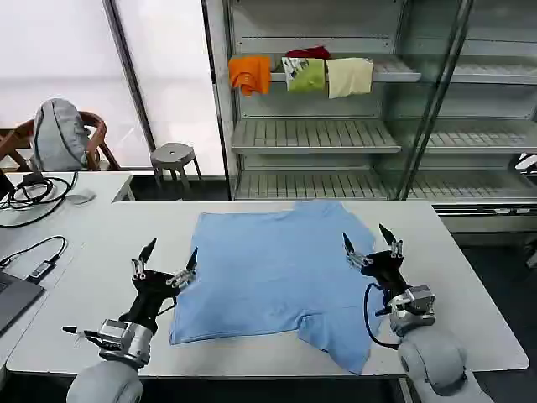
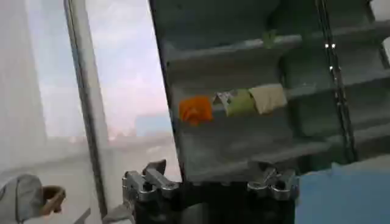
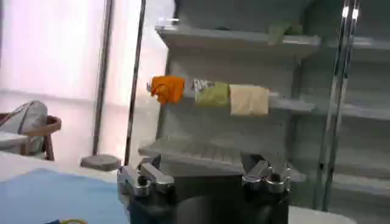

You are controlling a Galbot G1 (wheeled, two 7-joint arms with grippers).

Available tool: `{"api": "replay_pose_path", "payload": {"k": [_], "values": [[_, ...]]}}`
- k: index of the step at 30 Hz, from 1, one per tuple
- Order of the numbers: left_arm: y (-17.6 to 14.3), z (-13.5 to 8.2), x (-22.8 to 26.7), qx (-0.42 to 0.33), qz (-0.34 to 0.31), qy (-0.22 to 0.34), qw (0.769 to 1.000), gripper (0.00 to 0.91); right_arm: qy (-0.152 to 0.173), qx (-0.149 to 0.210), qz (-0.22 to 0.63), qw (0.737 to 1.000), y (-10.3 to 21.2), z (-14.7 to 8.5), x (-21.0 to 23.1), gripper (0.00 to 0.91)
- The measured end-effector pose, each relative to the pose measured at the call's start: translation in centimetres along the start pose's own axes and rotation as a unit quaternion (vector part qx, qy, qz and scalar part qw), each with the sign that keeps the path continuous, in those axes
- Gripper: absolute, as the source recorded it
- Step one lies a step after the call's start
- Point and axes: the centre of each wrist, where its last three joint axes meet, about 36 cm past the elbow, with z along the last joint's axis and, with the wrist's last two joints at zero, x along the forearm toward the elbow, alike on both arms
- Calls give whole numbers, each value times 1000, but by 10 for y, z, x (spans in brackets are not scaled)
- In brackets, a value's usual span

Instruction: Fold and organize the clothes.

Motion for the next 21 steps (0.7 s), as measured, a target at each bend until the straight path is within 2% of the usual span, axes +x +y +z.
{"api": "replay_pose_path", "payload": {"k": [11,21], "values": [[-17,-9,50,29,-14,118,992,907,87,-11,-22,996,15,8,72,907],[-24,-11,77,47,-27,197,979,907,151,-23,-20,988,25,4,111,907]]}}
